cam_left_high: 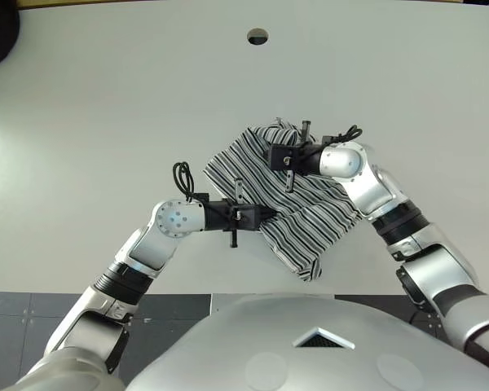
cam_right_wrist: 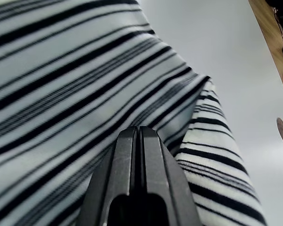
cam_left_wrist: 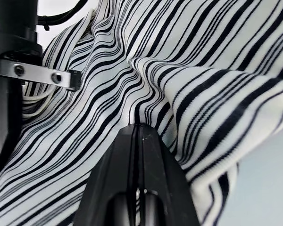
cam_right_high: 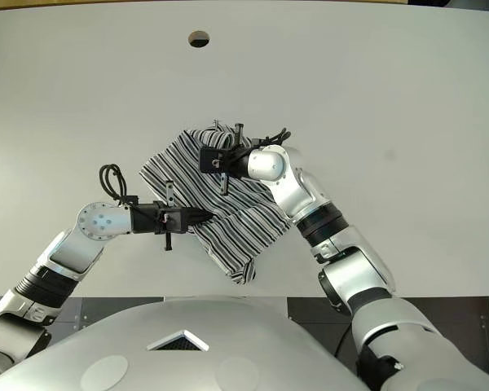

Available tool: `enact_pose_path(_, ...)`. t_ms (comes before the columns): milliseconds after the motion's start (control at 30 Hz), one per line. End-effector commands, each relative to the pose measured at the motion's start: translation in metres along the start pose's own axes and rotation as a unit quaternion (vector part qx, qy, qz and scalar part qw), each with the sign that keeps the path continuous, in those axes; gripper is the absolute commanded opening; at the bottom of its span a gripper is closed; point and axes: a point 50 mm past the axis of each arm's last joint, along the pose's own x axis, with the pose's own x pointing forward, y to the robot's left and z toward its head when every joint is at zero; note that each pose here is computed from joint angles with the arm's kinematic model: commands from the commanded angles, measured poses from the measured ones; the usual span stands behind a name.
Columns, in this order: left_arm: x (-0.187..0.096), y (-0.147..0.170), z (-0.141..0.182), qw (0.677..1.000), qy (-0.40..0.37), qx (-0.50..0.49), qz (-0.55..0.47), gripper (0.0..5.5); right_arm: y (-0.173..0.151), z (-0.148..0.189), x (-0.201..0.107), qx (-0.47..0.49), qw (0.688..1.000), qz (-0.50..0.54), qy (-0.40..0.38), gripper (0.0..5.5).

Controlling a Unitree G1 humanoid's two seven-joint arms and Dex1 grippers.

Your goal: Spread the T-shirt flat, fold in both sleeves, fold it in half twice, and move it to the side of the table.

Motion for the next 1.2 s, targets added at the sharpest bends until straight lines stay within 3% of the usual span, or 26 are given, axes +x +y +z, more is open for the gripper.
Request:
enact_pose_path(33, 0.005, -0.023, -0.015, 0.998, 0.040, -0.037, -0.045, 0.11, -0.014, -0.029, -0.015, -0.014, 0.997, -0.005, 0.070, 0.10)
enact_pose_path(233, 0.006, -0.026, -0.016, 0.997, 0.042, -0.042, -0.049, 0.11, -0.066, -0.039, -0.046, -0.051, 0.988, -0.110, 0.098, 0.10)
enact_pose_path(400, 0.006, -0.027, -0.017, 0.997, 0.042, -0.043, -0.048, 0.11, -0.075, -0.033, -0.052, -0.085, 0.984, -0.130, 0.084, 0.10)
enact_pose_path(700, 0.002, -0.023, -0.013, 0.998, 0.033, -0.040, -0.037, 0.11, -0.062, -0.007, -0.048, -0.116, 0.987, -0.106, 0.015, 0.10)
enact_pose_path(933, -0.023, -0.004, 0.005, 1.000, 0.017, -0.022, 0.000, 0.11, -0.036, -0.033, -0.037, -0.091, 0.994, -0.023, 0.049, 0.10)
enact_pose_path(1200, -0.028, -0.003, 0.004, 0.999, 0.028, -0.016, 0.004, 0.11, -0.022, -0.044, -0.034, -0.094, 0.993, 0.046, 0.048, 0.10)
